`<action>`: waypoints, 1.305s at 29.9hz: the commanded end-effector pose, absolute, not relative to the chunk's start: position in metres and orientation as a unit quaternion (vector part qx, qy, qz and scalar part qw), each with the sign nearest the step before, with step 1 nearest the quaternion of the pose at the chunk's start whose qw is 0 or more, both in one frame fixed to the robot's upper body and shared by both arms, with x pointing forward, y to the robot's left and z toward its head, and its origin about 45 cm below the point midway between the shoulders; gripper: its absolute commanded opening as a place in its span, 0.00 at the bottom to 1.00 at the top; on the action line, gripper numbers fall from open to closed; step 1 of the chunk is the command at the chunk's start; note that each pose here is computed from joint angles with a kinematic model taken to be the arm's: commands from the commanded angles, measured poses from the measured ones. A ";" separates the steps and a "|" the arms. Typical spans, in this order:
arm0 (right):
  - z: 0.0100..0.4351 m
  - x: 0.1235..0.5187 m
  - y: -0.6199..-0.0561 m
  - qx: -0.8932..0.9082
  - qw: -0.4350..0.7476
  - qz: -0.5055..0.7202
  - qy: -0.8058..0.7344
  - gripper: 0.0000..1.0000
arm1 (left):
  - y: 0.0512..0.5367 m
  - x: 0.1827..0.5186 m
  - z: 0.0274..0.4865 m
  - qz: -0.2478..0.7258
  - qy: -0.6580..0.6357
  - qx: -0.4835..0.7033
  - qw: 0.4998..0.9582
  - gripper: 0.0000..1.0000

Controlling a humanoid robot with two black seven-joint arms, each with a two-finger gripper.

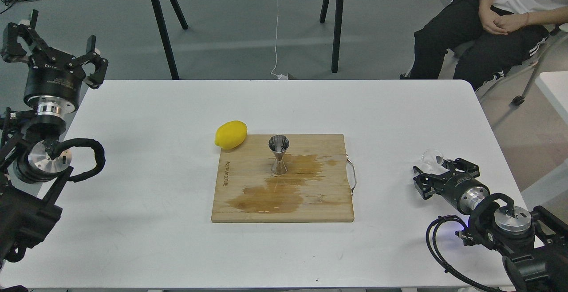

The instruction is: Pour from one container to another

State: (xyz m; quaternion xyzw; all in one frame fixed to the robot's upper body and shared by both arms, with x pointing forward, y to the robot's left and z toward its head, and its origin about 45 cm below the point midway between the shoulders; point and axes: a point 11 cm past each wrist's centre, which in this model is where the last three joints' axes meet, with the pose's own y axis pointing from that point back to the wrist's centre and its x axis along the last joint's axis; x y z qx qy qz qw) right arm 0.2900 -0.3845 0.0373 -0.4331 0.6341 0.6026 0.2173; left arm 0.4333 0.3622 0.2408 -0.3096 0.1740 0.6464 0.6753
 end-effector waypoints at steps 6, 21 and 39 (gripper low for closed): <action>0.038 0.292 -0.383 -0.433 0.223 0.601 0.633 0.93 | 0.362 0.433 0.241 0.646 0.174 -0.310 0.675 1.00; 0.089 0.313 -0.385 -0.575 0.297 0.520 0.557 0.99 | 0.363 0.433 0.244 0.645 0.171 -0.310 0.678 1.00; 0.262 0.446 -0.425 -0.689 0.322 0.291 0.581 1.00 | 0.347 0.433 0.234 0.635 0.189 -0.305 0.684 1.00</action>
